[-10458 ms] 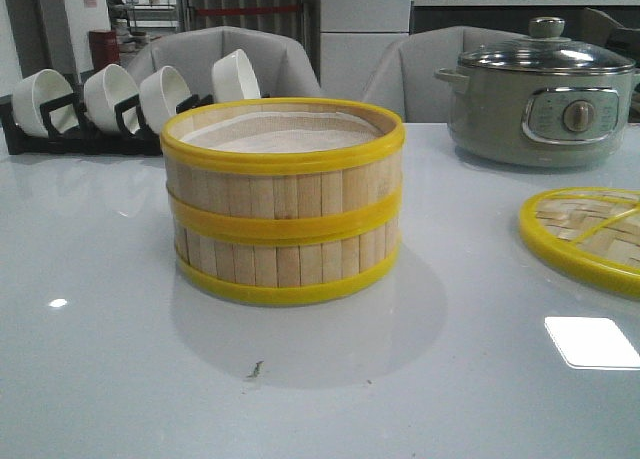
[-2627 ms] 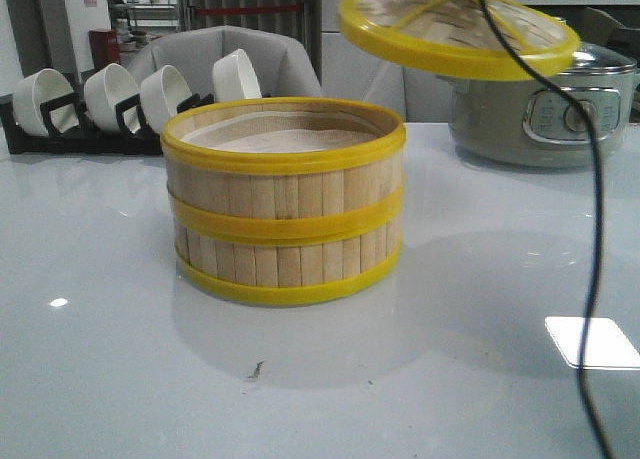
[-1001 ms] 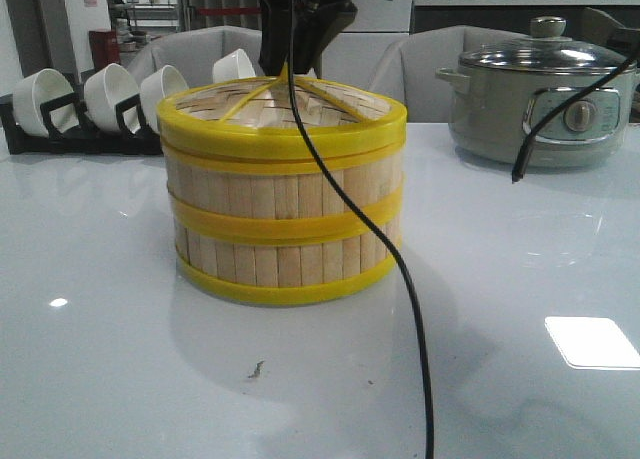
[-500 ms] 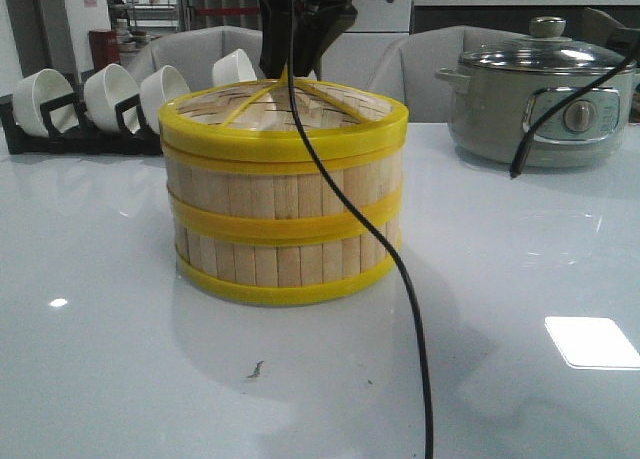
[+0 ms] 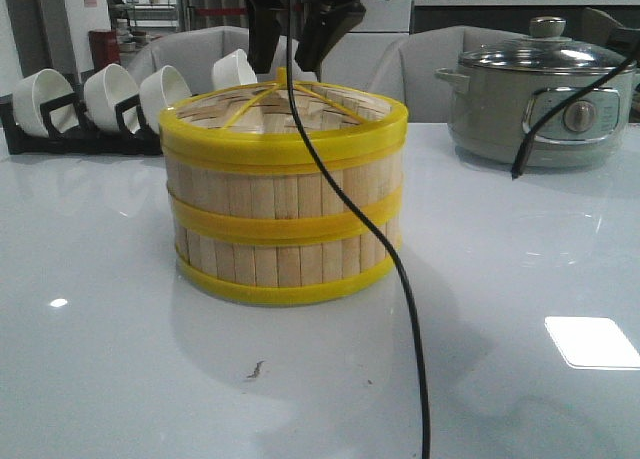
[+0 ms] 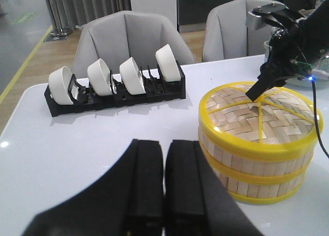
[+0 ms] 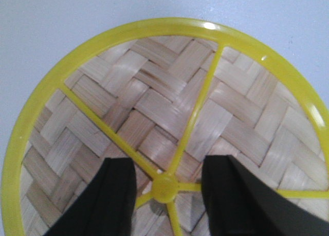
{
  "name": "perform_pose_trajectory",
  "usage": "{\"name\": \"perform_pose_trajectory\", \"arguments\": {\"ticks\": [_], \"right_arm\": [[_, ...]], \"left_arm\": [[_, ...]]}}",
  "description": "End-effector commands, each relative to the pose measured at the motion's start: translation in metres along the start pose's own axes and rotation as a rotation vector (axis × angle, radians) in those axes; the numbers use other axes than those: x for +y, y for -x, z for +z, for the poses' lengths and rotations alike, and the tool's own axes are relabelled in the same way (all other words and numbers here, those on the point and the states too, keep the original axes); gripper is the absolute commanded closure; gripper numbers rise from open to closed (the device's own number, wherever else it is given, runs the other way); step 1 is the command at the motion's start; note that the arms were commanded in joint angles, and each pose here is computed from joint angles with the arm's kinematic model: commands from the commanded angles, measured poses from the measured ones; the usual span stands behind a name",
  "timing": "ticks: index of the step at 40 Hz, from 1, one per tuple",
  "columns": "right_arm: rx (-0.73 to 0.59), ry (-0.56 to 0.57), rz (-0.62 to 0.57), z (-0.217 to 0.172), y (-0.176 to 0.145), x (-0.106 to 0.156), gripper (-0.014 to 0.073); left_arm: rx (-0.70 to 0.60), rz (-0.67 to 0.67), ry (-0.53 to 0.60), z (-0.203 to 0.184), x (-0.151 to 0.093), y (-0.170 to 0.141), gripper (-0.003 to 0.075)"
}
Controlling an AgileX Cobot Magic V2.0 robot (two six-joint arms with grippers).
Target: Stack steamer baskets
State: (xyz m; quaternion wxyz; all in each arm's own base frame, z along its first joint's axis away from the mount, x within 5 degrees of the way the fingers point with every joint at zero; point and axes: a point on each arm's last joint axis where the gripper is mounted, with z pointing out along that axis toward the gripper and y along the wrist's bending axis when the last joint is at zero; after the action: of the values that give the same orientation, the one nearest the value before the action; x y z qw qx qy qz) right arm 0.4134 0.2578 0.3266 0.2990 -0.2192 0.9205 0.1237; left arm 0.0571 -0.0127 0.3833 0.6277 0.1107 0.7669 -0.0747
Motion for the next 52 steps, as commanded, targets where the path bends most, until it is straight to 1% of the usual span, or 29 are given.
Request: {"name": "perform_pose_trajectory", "arguments": {"ticks": [1, 4, 8, 11, 13, 15, 17, 20, 22, 25, 26, 30, 34, 40, 45, 52], "right_arm": [[-0.212, 0.015, 0.0, -0.07, 0.024, 0.0, 0.0171], [-0.266, 0.006, 0.011, -0.095, 0.027, -0.007, 0.0175], [-0.363, -0.02, 0.037, -0.138, 0.027, -0.023, 0.0224], [-0.411, -0.052, 0.066, -0.16, 0.02, -0.04, 0.0258], [-0.456, -0.085, 0.093, -0.182, 0.011, -0.055, 0.0272], [-0.483, -0.112, 0.115, -0.192, 0.0, -0.066, 0.0277], [-0.532, -0.152, 0.144, -0.212, -0.015, -0.08, 0.0277], [-0.577, -0.214, 0.187, -0.229, -0.045, -0.098, 0.0277], [-0.62, -0.254, 0.211, -0.247, -0.067, -0.105, 0.0277], [-0.639, -0.319, 0.255, -0.258, -0.101, -0.116, 0.0277], [-0.652, -0.341, 0.267, -0.267, -0.113, -0.117, 0.0277], [-0.632, -0.404, 0.319, -0.278, -0.163, -0.116, 0.0277], [-0.599, -0.431, 0.35, -0.274, -0.206, -0.109, 0.0277], [-0.619, -0.46, 0.366, -0.267, -0.265, -0.093, 0.0277], [-0.662, -0.479, 0.364, -0.257, -0.305, -0.082, 0.0277], [-0.719, -0.487, 0.351, -0.243, -0.338, -0.073, 0.0277]], "left_arm": [[-0.091, -0.008, -0.005, -0.001, 0.0, 0.014, 0.0618], [-0.091, -0.008, -0.005, -0.001, 0.0, 0.014, 0.0618], [-0.091, -0.008, -0.005, -0.001, 0.0, 0.014, 0.0618], [-0.091, -0.008, -0.005, -0.001, 0.0, 0.014, 0.0618], [-0.091, -0.008, -0.005, -0.001, 0.0, 0.014, 0.0618], [-0.091, -0.008, -0.005, -0.001, 0.0, 0.014, 0.0618], [-0.091, -0.008, -0.005, -0.001, 0.0, 0.014, 0.0618], [-0.091, -0.008, -0.005, -0.001, 0.0, 0.014, 0.0618], [-0.091, -0.008, -0.005, -0.001, 0.0, 0.014, 0.0618], [-0.091, -0.008, -0.005, -0.001, 0.0, 0.014, 0.0618], [-0.091, -0.008, -0.005, -0.001, 0.0, 0.014, 0.0618], [-0.091, -0.008, -0.005, -0.001, 0.0, 0.014, 0.0618], [-0.091, -0.008, -0.005, -0.001, 0.0, 0.014, 0.0618], [-0.091, -0.008, -0.005, -0.001, 0.0, 0.014, 0.0618], [-0.091, -0.008, -0.005, -0.001, 0.0, 0.014, 0.0618], [-0.091, -0.008, -0.005, -0.001, 0.0, 0.014, 0.0618]]}}
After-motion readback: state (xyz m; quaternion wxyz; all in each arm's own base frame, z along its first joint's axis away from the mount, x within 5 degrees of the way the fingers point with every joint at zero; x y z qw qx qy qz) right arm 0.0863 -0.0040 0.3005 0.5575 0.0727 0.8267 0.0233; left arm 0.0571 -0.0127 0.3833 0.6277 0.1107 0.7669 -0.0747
